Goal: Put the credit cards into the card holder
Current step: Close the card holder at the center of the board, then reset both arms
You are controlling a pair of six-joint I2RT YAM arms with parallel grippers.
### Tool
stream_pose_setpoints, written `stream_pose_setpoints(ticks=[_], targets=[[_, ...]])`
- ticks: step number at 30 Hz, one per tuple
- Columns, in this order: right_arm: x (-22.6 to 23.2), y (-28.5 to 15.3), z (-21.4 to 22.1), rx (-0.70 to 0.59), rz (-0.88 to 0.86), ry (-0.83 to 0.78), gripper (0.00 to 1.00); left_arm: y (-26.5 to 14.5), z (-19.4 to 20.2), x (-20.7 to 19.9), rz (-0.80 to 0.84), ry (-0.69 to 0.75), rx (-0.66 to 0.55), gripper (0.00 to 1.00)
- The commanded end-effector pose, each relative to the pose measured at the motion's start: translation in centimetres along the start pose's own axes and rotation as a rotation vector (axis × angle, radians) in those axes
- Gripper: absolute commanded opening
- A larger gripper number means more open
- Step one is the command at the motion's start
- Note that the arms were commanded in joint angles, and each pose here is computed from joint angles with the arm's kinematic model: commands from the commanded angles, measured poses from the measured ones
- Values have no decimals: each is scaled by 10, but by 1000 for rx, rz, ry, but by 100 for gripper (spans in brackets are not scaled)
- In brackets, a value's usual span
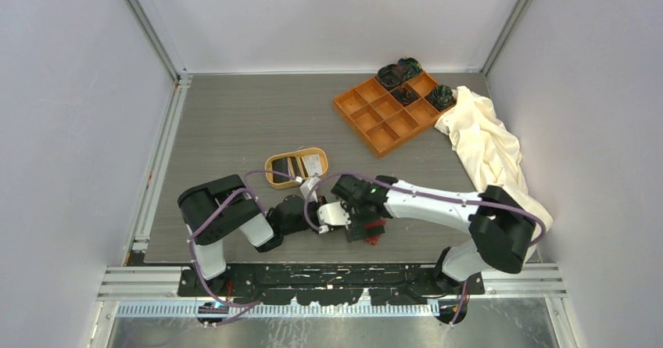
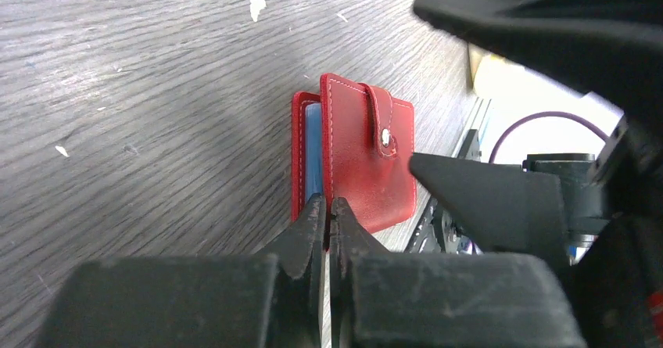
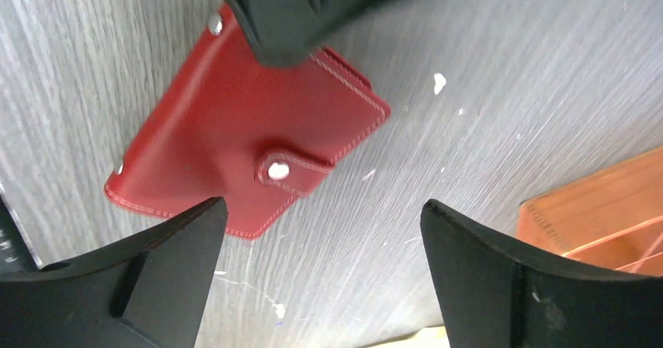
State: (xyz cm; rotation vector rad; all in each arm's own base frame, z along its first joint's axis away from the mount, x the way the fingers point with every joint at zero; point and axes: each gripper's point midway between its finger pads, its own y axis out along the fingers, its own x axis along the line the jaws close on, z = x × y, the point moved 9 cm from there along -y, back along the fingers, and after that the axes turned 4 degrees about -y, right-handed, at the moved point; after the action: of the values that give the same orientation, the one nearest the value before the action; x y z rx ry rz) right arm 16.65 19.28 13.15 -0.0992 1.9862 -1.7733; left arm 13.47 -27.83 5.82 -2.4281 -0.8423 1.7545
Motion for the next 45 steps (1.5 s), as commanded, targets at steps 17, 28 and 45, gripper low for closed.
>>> stream_pose_setpoints(ticks=[17, 28, 45], targets=[[-53, -143, 123, -488, 557, 1300, 99, -3, -49, -26, -316, 184, -180, 32], [-47, -221, 106, -789, 561, 1373, 99, -82, -81, -95, -234, 470, -257, 66], [-37, -309, 102, -888, 771, 1570, 99, -238, -111, -192, -104, 692, -403, 100]])
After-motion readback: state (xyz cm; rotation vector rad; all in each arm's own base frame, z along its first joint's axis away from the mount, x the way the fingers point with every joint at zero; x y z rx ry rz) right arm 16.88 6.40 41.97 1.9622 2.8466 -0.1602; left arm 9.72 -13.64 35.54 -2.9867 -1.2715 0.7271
